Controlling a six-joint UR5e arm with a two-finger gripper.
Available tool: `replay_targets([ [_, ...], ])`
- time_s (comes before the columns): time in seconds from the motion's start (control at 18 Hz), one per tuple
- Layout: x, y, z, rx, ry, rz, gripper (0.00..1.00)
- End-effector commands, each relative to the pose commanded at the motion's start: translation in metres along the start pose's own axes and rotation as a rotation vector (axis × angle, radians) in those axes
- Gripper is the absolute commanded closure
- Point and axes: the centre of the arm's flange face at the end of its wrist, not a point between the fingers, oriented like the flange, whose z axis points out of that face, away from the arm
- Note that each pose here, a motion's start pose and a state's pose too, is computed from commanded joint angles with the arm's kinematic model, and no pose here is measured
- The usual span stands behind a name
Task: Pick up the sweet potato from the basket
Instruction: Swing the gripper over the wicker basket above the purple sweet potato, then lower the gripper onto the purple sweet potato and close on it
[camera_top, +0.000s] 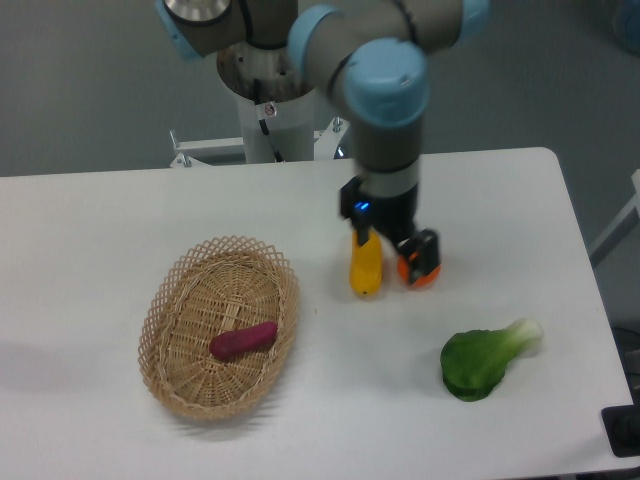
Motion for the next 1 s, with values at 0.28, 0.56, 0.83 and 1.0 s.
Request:
replay_targets([
  [0.28,0.054,-0.053,0.04,-0.012,0.08,0.027,0.0],
  [0.56,0.083,-0.085,0.091,-0.026,0.123,0.096,0.0],
  [0.83,0.1,-0.098,0.13,-0.054,0.167,0.14,0.0],
  [1.0,0.106,-0.102,0.141,-0.061,0.173,0.15,0.0],
])
